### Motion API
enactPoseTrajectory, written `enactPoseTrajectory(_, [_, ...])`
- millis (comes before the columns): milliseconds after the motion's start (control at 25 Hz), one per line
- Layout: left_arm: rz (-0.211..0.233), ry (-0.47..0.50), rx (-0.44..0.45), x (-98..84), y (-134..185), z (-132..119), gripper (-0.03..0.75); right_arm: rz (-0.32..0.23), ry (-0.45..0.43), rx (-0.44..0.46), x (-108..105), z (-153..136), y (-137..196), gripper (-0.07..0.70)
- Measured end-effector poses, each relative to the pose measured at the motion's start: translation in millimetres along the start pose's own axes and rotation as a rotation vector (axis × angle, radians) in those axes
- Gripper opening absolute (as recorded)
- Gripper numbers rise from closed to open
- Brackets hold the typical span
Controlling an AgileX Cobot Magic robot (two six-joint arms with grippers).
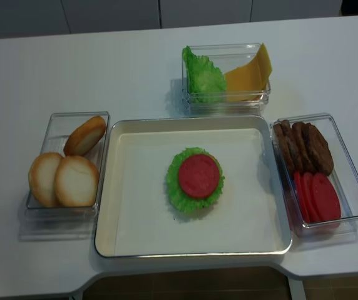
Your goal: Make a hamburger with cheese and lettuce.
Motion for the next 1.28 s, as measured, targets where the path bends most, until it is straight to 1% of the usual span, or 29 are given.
enactPoseTrajectory(120, [0.000,0.000,0.000,0.0,0.0,0.0,0.416,0.002,-0.001,-0.040,0.1,-1.1,-5.8,0.313])
enactPoseTrajectory(280, [0.000,0.000,0.000,0.0,0.0,0.0,0.416,0.024,0.000,-0.047,-0.4,-9.0,-4.7,0.313])
enactPoseTrajectory(440, [0.000,0.000,0.000,0.0,0.0,0.0,0.416,0.025,0.000,-0.054,-0.3,-9.1,-5.6,0.316])
enactPoseTrajectory(600, [0.000,0.000,0.000,0.0,0.0,0.0,0.416,0.025,0.000,-0.054,-0.3,-9.1,-5.6,0.371])
enactPoseTrajectory(720, [0.000,0.000,0.000,0.0,0.0,0.0,0.416,0.027,0.006,-0.054,-1.3,-9.1,-5.7,0.389])
enactPoseTrajectory(840, [0.000,0.000,0.000,0.0,0.0,0.0,0.416,0.033,0.017,-0.057,-3.0,-9.1,-6.1,0.391])
enactPoseTrajectory(1280, [0.000,0.000,0.000,0.0,0.0,0.0,0.416,0.033,0.017,-0.058,-3.0,-9.0,-6.3,0.384])
Point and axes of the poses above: a point on each arm's last joint axis where the gripper is mounted, z pointing back along that axis away from the gripper, x along the wrist's bending axis when the last joint is at zero, y = z × x, the point moved 6 cm from there along -z, pointing out along that axis toward the gripper, and after that the axes turned 3 degrees about -z, right-handed, at the moved point
